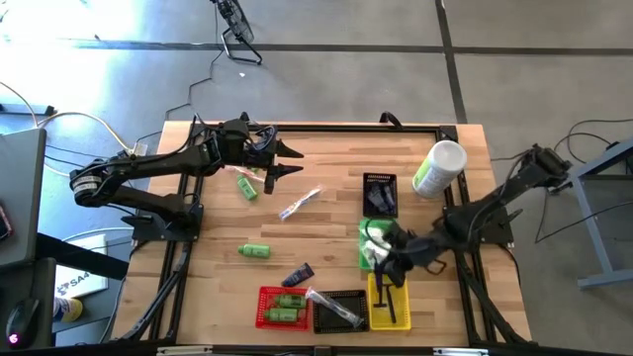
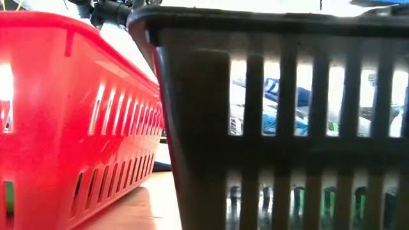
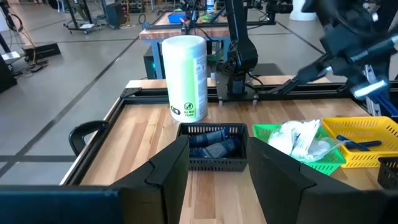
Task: Pick & Place Travel size toiletries
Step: Put the blue razor into the yellow bin
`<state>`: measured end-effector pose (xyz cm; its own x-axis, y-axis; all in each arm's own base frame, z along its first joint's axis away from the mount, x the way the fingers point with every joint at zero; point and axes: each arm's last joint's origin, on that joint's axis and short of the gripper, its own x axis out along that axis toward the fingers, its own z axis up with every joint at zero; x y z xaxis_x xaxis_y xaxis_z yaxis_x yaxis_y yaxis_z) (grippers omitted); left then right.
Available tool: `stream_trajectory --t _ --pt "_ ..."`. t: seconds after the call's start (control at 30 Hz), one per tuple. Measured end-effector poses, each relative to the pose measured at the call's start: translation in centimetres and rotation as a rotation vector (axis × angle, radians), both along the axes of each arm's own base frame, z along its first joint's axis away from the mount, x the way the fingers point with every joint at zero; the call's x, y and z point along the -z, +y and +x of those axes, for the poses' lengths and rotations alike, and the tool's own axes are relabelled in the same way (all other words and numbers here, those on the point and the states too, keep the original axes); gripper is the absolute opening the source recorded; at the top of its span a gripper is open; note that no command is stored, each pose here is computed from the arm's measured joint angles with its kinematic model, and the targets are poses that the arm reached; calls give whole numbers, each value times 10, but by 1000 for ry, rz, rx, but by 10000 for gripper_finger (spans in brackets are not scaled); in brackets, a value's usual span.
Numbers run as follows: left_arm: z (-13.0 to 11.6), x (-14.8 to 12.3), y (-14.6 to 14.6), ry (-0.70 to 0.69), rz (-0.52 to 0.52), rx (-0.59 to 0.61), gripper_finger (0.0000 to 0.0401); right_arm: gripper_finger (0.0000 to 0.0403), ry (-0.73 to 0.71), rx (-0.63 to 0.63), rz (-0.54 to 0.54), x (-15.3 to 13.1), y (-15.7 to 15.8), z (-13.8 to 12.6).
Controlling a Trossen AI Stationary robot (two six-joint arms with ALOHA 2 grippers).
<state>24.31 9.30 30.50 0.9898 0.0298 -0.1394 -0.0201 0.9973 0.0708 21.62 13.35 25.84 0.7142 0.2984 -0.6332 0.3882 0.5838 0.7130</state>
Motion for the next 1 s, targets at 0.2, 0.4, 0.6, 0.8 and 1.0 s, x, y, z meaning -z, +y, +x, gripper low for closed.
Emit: stream_trajectory --t 0.2,0.4,0.6,0.8,1.0 --pt "0 1 0 6 -2 0 159 32 199 82 80 24 23 -7" --pt "0 1 0 6 24 4 159 32 349 156 149 45 41 -11" --pt "0 1 0 6 25 4 159 32 474 206 212 59 52 -13" --pt "0 1 0 6 26 4 159 35 528 214 235 65 55 -13" --pt "0 1 1 8 30 -18 159 75 527 223 238 65 53 -11"
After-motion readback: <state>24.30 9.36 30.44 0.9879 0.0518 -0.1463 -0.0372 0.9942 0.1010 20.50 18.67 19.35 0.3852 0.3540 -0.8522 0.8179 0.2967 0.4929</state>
